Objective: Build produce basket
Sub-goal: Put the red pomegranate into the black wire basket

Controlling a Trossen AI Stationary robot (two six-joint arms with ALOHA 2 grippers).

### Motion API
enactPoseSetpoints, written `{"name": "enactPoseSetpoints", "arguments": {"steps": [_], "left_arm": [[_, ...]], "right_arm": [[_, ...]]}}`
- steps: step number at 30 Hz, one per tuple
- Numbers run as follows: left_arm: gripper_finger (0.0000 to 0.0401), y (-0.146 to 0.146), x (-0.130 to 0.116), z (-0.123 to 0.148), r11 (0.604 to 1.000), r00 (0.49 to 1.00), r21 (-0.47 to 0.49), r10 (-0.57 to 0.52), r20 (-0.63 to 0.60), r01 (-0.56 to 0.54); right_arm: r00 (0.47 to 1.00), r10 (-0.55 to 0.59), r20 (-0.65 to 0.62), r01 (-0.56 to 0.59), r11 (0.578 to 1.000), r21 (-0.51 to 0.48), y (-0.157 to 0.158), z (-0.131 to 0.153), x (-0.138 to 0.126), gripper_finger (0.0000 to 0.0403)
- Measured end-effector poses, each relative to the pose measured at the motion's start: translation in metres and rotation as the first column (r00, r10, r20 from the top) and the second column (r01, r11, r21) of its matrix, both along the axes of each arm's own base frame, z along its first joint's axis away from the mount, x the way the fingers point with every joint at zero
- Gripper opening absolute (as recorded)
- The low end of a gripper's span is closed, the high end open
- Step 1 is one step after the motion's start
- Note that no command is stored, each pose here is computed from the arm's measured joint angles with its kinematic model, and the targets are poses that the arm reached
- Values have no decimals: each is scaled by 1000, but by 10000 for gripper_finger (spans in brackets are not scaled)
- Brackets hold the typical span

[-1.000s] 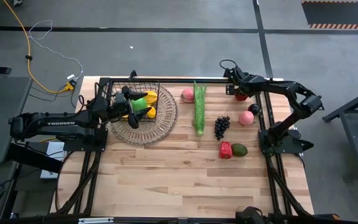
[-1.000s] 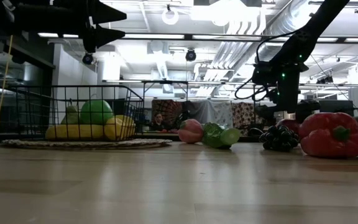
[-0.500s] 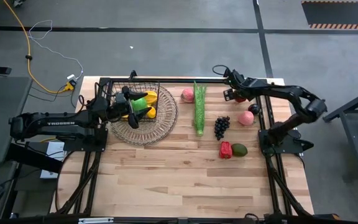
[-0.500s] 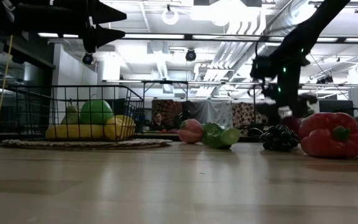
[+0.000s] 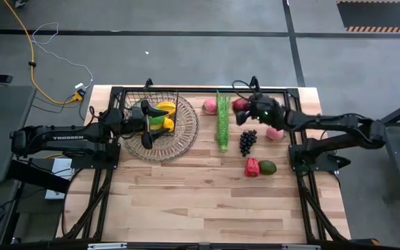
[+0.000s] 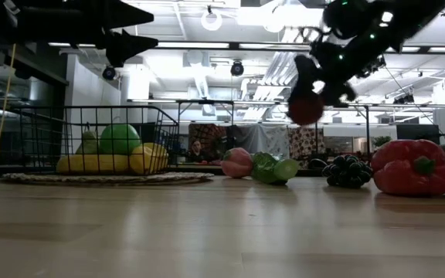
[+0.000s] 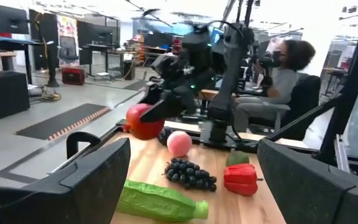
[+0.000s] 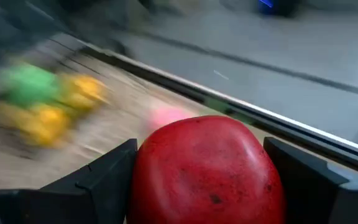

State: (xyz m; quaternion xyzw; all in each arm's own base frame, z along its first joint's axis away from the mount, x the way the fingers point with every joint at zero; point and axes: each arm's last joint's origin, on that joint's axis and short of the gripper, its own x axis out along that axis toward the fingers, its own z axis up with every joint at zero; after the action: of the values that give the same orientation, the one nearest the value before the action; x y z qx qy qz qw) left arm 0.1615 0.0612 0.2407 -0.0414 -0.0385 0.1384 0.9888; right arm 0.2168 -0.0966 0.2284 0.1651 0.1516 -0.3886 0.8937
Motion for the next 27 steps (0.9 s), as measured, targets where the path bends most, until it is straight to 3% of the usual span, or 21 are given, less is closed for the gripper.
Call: {"name": "enactPoseSetpoints", "arguments": {"steps": [4, 7, 17, 27], "left_arm": [[340, 2, 3, -3, 1000, 1000, -1, 12, -16, -12], [340, 5, 11, -8, 999, 998, 6, 34, -55, -34], [340, 13, 73, -20, 994, 966, 103, 48, -256, -22], [340, 12, 110, -25, 995, 957, 103, 37, -286, -8]], "right_arm": [[937, 216, 274, -200, 976, -87, 12, -2, 10, 306], [881, 312, 355, -282, 950, -134, 18, -1, 18, 308], [828, 450, 335, -413, 893, -180, 29, 5, 64, 310], [742, 597, 304, -552, 802, -228, 41, 12, 93, 310]]}}
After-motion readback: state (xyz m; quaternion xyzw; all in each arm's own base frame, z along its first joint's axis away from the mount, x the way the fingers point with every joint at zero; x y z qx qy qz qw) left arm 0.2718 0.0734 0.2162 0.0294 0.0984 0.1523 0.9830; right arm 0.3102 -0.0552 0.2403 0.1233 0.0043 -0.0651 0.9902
